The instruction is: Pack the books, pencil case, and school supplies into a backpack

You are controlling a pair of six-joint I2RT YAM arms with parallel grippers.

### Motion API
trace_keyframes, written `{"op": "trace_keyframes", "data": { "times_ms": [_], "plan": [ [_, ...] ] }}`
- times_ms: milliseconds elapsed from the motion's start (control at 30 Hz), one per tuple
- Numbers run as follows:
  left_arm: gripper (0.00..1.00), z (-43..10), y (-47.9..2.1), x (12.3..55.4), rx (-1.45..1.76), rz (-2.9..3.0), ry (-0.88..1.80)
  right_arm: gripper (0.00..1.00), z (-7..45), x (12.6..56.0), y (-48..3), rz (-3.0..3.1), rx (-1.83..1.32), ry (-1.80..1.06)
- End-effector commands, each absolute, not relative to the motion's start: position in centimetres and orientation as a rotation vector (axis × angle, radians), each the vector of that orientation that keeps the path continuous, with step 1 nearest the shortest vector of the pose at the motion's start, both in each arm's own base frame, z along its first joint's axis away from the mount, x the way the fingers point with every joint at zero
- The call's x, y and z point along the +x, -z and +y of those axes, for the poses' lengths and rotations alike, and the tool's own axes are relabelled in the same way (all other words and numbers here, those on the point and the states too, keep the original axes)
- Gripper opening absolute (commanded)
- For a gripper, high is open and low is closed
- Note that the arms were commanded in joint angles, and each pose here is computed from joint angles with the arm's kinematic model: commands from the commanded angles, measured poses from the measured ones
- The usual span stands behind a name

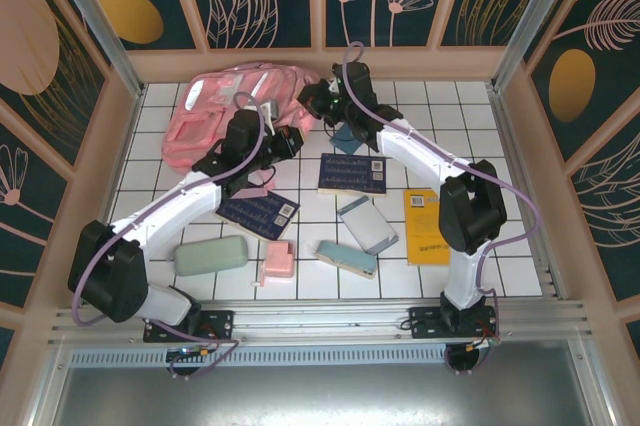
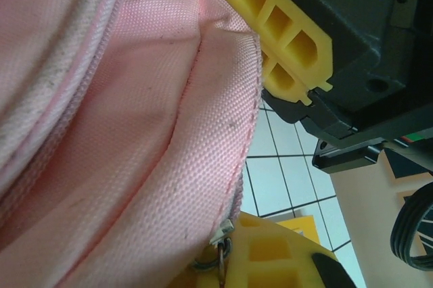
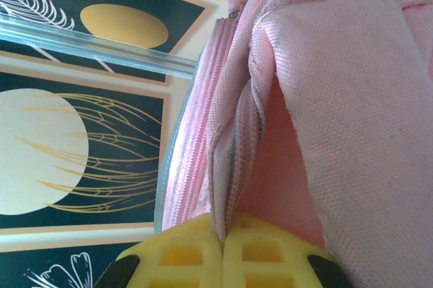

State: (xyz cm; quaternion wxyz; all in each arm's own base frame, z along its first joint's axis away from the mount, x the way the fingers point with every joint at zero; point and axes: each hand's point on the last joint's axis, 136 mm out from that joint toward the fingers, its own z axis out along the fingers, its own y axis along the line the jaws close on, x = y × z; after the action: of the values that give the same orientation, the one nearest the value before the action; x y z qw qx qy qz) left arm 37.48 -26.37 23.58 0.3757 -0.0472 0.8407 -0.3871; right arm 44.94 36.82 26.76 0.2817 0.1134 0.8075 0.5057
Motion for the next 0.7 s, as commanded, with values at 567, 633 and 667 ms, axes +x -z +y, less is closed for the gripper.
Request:
{"op": "trace_keyframes", "data": {
  "times_ms": [567, 633, 667],
  "plan": [
    [0.54, -25.1, -28.1, 35.1, -0.094, 2.161, 0.940, 0.00, 36.9, 41.6, -25.2, 2.214, 0.221, -1.363],
    [0.56, -23.3, -27.3, 34.0, -0.140, 2.186, 0.871, 0.00, 36.8, 41.2, -24.8, 2.228, 0.209, -1.359],
    [0.57, -22.7, -27.1, 33.5, -0.154, 2.194, 0.854, 0.00, 36.8, 41.1, -24.6, 2.235, 0.206, -1.357]
  ]
}}
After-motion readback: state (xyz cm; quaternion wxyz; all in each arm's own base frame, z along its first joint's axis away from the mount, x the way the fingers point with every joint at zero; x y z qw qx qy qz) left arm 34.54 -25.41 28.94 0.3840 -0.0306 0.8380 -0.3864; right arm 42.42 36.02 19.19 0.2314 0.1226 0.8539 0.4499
